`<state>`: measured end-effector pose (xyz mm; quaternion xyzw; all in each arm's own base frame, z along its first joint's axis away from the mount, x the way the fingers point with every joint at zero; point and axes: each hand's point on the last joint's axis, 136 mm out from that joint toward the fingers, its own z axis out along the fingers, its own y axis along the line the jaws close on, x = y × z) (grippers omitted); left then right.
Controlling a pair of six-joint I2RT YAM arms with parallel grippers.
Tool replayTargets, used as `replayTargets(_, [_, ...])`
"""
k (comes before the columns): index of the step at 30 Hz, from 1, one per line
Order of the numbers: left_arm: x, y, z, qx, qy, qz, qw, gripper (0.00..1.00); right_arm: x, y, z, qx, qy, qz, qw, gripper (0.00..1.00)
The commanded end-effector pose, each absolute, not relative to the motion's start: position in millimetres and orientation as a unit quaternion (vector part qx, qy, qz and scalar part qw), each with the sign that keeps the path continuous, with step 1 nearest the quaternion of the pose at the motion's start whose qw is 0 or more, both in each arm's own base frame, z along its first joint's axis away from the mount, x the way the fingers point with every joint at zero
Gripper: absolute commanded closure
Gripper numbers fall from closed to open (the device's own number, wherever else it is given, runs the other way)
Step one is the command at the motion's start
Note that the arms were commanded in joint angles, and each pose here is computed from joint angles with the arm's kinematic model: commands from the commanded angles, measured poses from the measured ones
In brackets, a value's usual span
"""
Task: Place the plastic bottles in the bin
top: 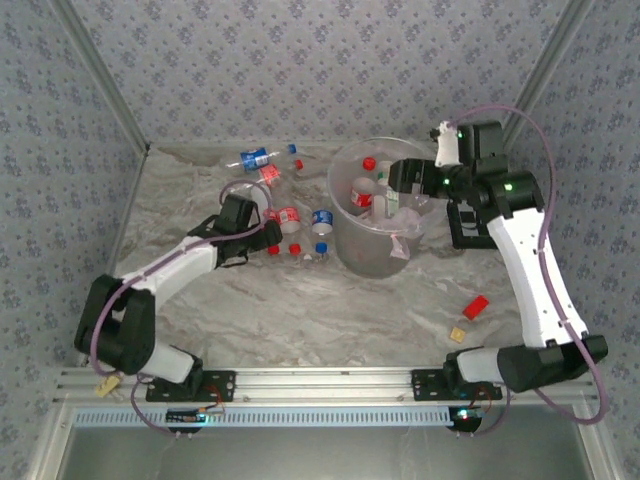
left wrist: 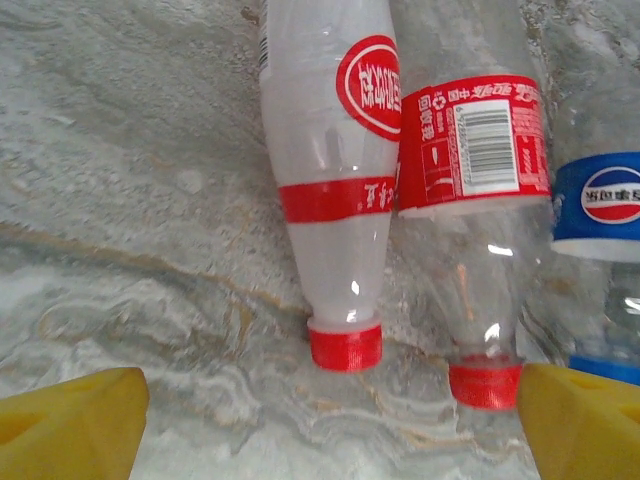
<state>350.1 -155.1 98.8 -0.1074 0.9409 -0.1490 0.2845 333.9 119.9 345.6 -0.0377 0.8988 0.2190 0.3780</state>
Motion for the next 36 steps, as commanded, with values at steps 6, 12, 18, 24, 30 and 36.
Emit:
replayTargets(6, [380.9,-164.8,72.7,-0.115,0.946,-0.135,0.271,0.20,294.5,108.8,337.5,-0.022,0.901,0.221,0.373,0.04])
replayTargets(12, [389.3,-168.9,55.2,-0.125,0.948,-0.131,0.260,0.28,287.1,106.4,335.4,-0.021,0.894,0.228,0.384,0.05])
replayTargets(18, [388.1,-174.0,43.8,-0.126,0.952,-0.136,0.243,0.42,277.2,106.5,344.5,-0.023,0.886,0.241,0.396,0.05])
replayTargets(24, [375.0,-166.8,53.6,-0.124,0.952,-0.117,0.254,0.55,279.7,105.9,357.0,-0.024,0.873,0.248,0.419,0.06])
replayTargets(30, [360.3,-148.5,75.2,-0.130,0.946,-0.099,0.279,0.69,288.1,116.6,363.0,-0.029,0.862,0.278,0.424,0.09])
replayTargets(36, [339.4,-134.6,107.0,-0.142,0.927,-0.118,0.326,0.78,295.6,142.7,383.5,-0.059,0.835,0.332,0.434,0.11])
